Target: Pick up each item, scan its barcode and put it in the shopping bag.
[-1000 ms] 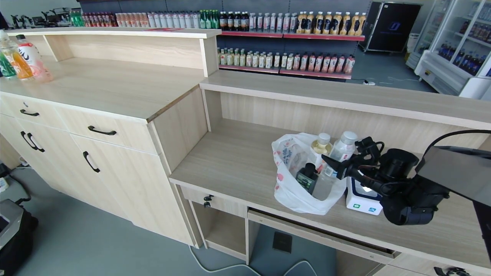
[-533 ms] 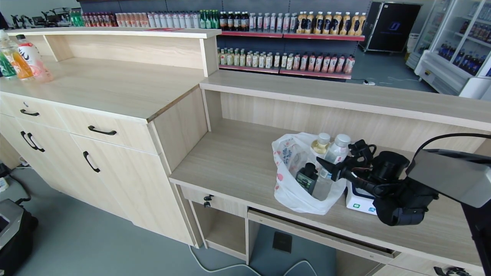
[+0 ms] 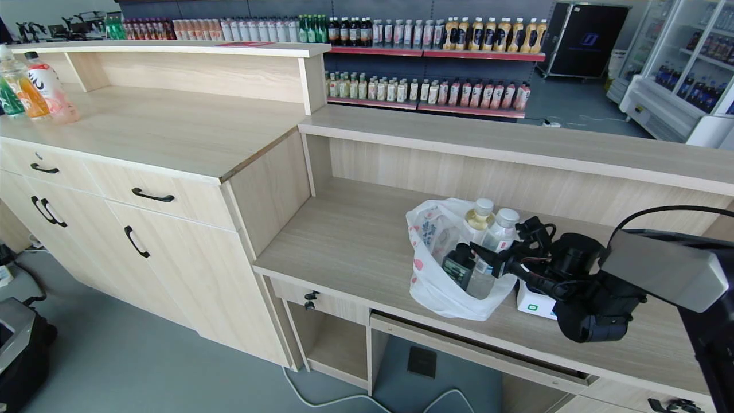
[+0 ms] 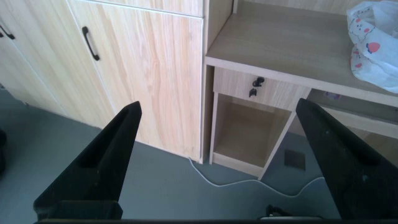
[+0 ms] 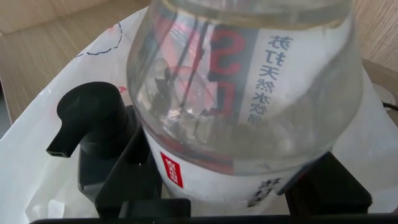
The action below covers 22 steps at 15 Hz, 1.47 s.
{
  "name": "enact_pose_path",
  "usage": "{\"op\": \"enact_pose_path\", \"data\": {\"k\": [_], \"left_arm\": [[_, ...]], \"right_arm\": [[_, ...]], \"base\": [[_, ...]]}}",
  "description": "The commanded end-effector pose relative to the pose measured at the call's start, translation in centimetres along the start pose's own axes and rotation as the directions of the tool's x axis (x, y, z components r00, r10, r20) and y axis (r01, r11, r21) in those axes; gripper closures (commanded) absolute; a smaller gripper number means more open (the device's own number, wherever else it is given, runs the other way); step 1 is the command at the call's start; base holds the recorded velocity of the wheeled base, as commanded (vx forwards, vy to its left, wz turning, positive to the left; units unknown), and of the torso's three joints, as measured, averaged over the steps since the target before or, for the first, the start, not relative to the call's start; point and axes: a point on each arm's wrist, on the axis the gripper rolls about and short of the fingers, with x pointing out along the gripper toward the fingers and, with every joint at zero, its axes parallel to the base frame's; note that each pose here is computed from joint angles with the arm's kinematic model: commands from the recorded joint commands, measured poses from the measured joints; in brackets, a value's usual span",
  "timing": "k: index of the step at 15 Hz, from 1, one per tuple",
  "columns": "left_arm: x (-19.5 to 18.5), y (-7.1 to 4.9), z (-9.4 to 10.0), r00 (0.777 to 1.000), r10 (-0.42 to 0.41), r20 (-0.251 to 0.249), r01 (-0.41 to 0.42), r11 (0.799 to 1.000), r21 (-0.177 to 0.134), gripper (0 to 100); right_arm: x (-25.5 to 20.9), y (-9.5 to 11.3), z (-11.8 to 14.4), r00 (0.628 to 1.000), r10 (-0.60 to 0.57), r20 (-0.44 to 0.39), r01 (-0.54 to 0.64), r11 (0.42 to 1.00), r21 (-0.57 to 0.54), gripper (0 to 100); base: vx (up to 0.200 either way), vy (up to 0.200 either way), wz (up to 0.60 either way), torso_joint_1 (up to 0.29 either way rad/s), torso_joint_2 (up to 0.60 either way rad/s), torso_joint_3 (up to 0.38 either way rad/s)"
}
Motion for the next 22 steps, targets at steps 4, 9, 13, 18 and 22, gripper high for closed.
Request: {"op": "enact_pose_path", "data": {"k": [4,9,13,18,22], "left_arm": [[0.0,0.0,0.0,1.000,0.001,0.001,-0.001,1.000,0.000,0],[0.0,0.0,0.0,1.000,0.001,0.001,-0.001,1.000,0.000,0],[0.0,0.0,0.0,1.000,0.001,0.001,-0.001,1.000,0.000,0],[0.0,0.0,0.0,1.000,0.001,0.001,-0.001,1.000,0.000,0],[0.0,0.0,0.0,1.000,0.001,0.001,-0.001,1.000,0.000,0]], "right_arm": [[0.0,0.1,-0.8,1.000,0.005,-0.015,-0.004,1.000,0.006,100],[0.0,0.1,-1.1,1.000,0.004,-0.026,-0.004,1.000,0.000,100],[-0.2,0.2,-1.3,0.999,0.004,-0.038,-0.004,1.000,-0.001,100],[-0.2,0.2,-1.6,0.999,0.003,-0.043,-0.003,1.000,-0.006,100],[-0.3,0.1,-1.8,0.999,0.001,-0.050,-0.001,1.000,-0.003,100]], "base": [[0.000,0.000,0.00,0.000,0.00,0.000],[0.000,0.000,0.00,0.000,0.00,0.000],[0.000,0.000,0.00,0.000,0.00,0.000],[0.000,0.000,0.00,0.000,0.00,0.000],[0.000,0.000,0.00,0.000,0.00,0.000]]}}
